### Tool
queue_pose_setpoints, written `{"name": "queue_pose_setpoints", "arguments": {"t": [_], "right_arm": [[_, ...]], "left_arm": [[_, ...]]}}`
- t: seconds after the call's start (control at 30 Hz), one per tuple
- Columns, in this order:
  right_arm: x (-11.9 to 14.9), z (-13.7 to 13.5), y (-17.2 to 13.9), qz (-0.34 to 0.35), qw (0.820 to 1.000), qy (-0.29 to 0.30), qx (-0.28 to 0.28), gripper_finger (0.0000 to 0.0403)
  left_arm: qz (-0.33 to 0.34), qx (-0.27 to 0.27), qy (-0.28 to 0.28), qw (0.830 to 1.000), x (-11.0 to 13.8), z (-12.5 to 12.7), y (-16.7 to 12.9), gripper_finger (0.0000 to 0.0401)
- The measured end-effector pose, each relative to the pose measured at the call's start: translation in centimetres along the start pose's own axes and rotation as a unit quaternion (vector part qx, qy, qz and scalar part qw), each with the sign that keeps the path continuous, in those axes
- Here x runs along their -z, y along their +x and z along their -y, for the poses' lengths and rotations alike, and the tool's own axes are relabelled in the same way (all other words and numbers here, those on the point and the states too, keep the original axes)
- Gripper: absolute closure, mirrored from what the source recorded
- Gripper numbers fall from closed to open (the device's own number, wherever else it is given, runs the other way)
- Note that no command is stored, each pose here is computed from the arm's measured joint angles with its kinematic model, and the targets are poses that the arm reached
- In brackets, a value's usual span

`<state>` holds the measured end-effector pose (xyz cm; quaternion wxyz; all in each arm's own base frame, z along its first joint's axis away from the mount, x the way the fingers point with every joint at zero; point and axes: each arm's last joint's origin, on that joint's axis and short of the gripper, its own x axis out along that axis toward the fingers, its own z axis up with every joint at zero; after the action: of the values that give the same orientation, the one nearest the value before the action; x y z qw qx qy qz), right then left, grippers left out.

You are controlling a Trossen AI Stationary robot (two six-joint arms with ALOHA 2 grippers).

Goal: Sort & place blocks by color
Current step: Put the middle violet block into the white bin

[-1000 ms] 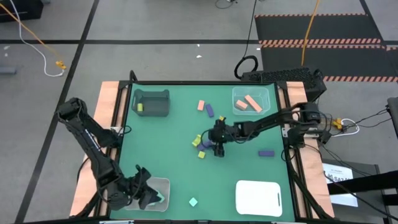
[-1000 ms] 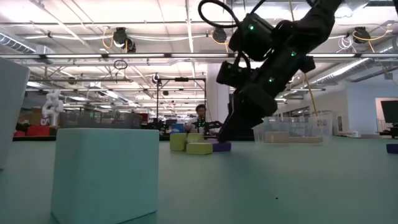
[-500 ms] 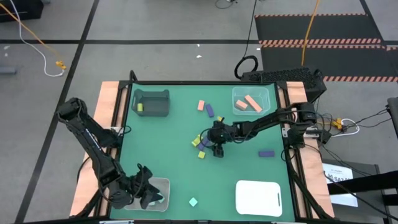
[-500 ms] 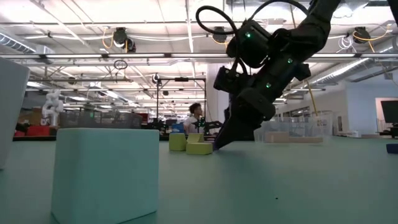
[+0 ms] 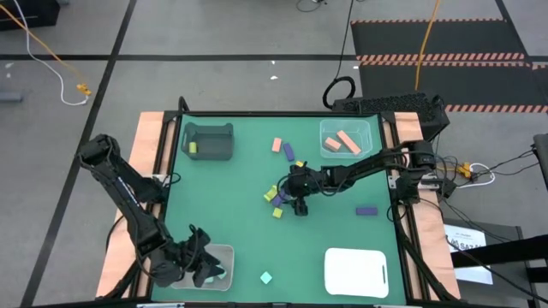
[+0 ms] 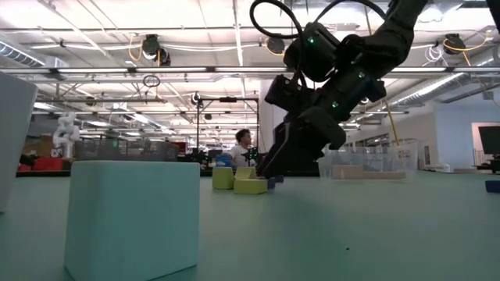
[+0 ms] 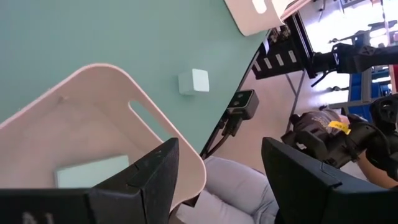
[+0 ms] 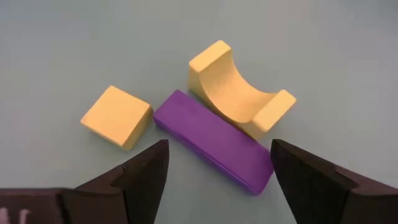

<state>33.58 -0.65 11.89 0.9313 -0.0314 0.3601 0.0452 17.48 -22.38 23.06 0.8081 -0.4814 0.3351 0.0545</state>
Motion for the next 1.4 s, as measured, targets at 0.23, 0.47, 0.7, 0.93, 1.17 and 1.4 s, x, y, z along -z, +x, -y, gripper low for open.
{"name": "queue_pose_setpoints", "arguments": {"t": [0.23, 0.47, 0.7, 0.93, 1.17, 1.4], "right_arm": [[0.0, 0.0, 0.1, 0.004, 1.0, -0.007, 0.0, 0.0131], [-0.3, 1.0, 0.3, 0.032, 0.999, -0.015, 0.014, 0.0131], [0.3, 1.0, 0.6, 0.018, 1.0, 0.007, -0.021, 0.0131], [1.1, 1.0, 2.0, 0.017, 0.999, 0.028, -0.036, 0.0133], [1.7, 0.9, 2.4, 0.001, 0.999, 0.033, -0.035, 0.0173], [1.9, 0.8, 2.5, -0.005, 0.998, 0.051, -0.038, 0.0254]], "left_arm": [[0.007, -0.002, 0.003, 1.0, -0.4, 0.0, 0.2, 0.0171], [0.006, -0.002, 0.002, 1.0, -0.4, 0.0, 0.2, 0.0171], [0.006, 0.0, -0.003, 1.0, -0.4, 0.1, 0.2, 0.0171], [0.006, 0.0, -0.003, 1.0, -0.4, 0.1, 0.2, 0.0171], [0.006, 0.001, -0.004, 1.0, -0.4, 0.1, 0.2, 0.0171], [0.006, 0.001, -0.004, 1.0, -0.4, 0.1, 0.2, 0.0171]]}}
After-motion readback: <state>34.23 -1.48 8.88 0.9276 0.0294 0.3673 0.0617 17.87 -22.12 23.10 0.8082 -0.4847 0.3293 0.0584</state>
